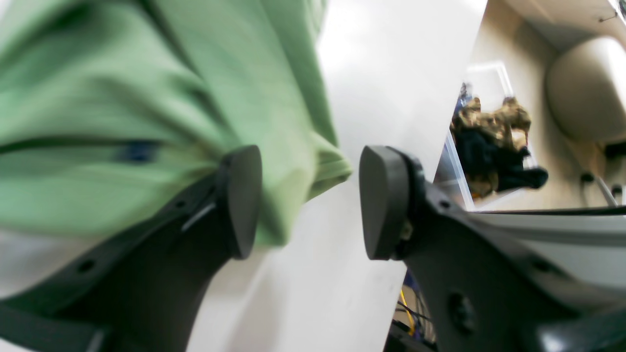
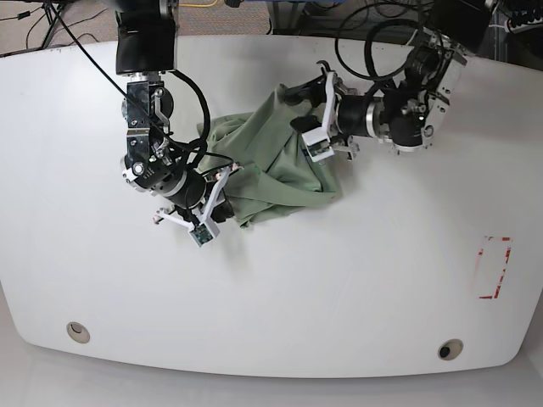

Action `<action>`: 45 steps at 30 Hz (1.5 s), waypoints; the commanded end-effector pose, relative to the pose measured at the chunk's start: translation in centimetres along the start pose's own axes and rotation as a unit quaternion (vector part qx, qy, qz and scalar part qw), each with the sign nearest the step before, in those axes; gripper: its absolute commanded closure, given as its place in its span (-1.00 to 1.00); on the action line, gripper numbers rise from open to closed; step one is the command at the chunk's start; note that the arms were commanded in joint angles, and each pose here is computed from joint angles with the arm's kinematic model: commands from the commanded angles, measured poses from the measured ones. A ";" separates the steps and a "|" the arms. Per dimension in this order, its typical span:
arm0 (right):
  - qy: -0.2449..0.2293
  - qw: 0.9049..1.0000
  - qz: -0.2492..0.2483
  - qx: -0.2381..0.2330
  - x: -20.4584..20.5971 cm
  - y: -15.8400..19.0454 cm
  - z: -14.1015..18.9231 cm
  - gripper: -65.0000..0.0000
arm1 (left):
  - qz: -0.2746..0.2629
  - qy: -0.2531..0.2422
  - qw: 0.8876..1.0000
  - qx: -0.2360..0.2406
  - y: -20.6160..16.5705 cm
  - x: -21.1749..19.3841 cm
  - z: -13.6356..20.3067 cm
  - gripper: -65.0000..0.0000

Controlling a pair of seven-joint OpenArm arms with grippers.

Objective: Layout the t-shirt on the table in an organized manner, then fold the t-shirt properly
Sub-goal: 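Grasp the shirt with both grippers and flip it over, then spread the shirt flat with both grippers, collar side showing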

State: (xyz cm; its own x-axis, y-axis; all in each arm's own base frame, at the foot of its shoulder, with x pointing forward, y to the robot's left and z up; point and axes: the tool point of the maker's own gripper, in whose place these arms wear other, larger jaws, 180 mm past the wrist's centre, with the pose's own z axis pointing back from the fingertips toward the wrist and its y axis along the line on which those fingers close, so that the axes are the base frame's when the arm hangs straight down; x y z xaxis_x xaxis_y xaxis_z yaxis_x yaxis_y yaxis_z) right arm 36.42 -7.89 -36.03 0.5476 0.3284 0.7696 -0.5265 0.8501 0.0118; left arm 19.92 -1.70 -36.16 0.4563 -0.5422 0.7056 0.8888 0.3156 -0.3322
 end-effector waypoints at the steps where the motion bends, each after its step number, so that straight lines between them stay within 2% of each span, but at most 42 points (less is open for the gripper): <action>1: -0.030 1.000 0.003 0.002 2.1 -0.2 -0.1 0.76 | -0.008 -0.014 1.000 0.002 0.2 1.1 -0.2 0.06; 8: -0.025 0.999 -0.028 0.019 1.0 0.2 -2.1 0.77 | 0.003 -0.003 1.000 0.005 0.8 0.7 -1.2 0.06; 17: -0.032 0.997 -0.068 0.034 -1.1 0.9 -4.0 0.77 | 0.018 0.025 0.999 0.026 4.0 -0.7 -0.6 0.06; 25: 0.008 0.998 -0.059 0.014 -5.8 -0.9 -2.1 0.78 | 0.041 0.095 0.992 0.078 9.9 -3.1 -0.6 0.06; 29: 0.023 0.998 -0.056 0.007 -8.0 -0.9 -0.7 0.78 | 0.014 0.139 0.986 0.093 11.9 -3.0 -2.4 0.06; 35: 0.016 0.996 -0.081 -0.015 -9.7 -0.6 1.9 0.78 | -0.031 0.205 0.974 0.094 13.2 -3.5 -4.8 0.06; 40: 0.011 0.996 -0.082 -0.017 -10.3 0.8 3.5 0.78 | -0.059 0.218 0.969 0.103 14.6 -2.3 -4.6 0.06; 45: 0.005 0.997 -0.074 -0.018 -10.3 1.6 4.7 0.78 | -0.079 0.209 0.967 0.126 16.5 0.4 -3.3 0.06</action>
State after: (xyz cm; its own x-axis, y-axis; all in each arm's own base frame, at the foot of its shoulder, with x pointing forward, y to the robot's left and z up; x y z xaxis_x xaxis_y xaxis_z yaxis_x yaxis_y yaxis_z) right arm 27.19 -11.68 -41.30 0.6287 0.1780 0.7570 -0.4022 0.9075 0.1207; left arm 33.50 -3.59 -42.00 0.3429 -0.7464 0.5703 0.9366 0.3180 -0.1470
